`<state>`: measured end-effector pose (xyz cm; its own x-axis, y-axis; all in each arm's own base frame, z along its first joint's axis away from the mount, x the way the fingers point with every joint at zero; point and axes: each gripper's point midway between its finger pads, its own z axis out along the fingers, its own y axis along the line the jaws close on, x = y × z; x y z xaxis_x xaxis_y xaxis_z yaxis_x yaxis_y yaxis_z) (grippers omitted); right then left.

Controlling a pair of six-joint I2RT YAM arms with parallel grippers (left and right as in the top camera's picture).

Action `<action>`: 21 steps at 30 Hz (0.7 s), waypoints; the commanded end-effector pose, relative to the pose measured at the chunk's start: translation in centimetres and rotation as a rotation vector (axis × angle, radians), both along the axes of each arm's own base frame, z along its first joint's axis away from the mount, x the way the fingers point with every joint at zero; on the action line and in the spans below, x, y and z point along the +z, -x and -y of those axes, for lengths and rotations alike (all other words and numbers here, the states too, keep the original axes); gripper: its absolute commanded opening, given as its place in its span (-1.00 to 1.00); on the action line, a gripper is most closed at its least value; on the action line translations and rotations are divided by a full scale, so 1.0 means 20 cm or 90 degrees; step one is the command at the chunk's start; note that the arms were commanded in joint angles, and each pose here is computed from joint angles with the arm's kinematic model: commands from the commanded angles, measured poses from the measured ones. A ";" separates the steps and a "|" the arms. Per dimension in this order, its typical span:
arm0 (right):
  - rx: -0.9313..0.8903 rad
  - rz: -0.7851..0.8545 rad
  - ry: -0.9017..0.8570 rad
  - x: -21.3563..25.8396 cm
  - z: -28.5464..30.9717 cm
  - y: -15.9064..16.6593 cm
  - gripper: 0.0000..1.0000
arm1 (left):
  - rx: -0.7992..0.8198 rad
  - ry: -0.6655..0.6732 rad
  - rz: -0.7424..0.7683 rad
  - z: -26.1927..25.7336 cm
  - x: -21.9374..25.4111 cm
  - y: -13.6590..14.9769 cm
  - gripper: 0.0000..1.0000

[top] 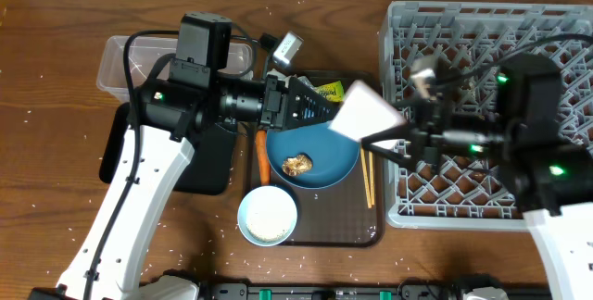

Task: Sort waste into correct bins and load items into the dishwasher rack
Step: 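Lift pink cup with left gripper and hand it to right gripper, then place pink cup upside down in rack's lower right with right gripper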

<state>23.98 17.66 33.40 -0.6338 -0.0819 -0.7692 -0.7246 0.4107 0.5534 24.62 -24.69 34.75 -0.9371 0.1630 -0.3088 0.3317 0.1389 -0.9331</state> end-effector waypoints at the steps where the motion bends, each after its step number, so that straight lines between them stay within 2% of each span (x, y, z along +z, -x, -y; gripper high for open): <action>1: -0.183 -0.044 0.090 -0.11 0.26 -0.11 -0.08 | -0.006 0.005 0.011 0.00 0.01 0.01 0.46; 7: -0.472 -0.220 0.267 -0.35 0.81 -0.06 -0.10 | -0.006 0.006 0.015 0.01 0.01 0.01 0.48; 12: -0.649 -0.308 0.388 -0.41 1.17 0.05 -0.09 | 0.000 0.000 0.017 0.00 0.01 0.00 0.48; 18: -0.798 -0.393 0.402 -0.46 1.44 0.05 -0.10 | 0.005 -0.005 0.018 0.00 0.00 -0.01 0.48; 21: -0.837 -0.429 0.389 -0.50 1.54 0.03 -0.09 | 0.005 -0.005 0.018 0.00 0.00 -0.01 0.48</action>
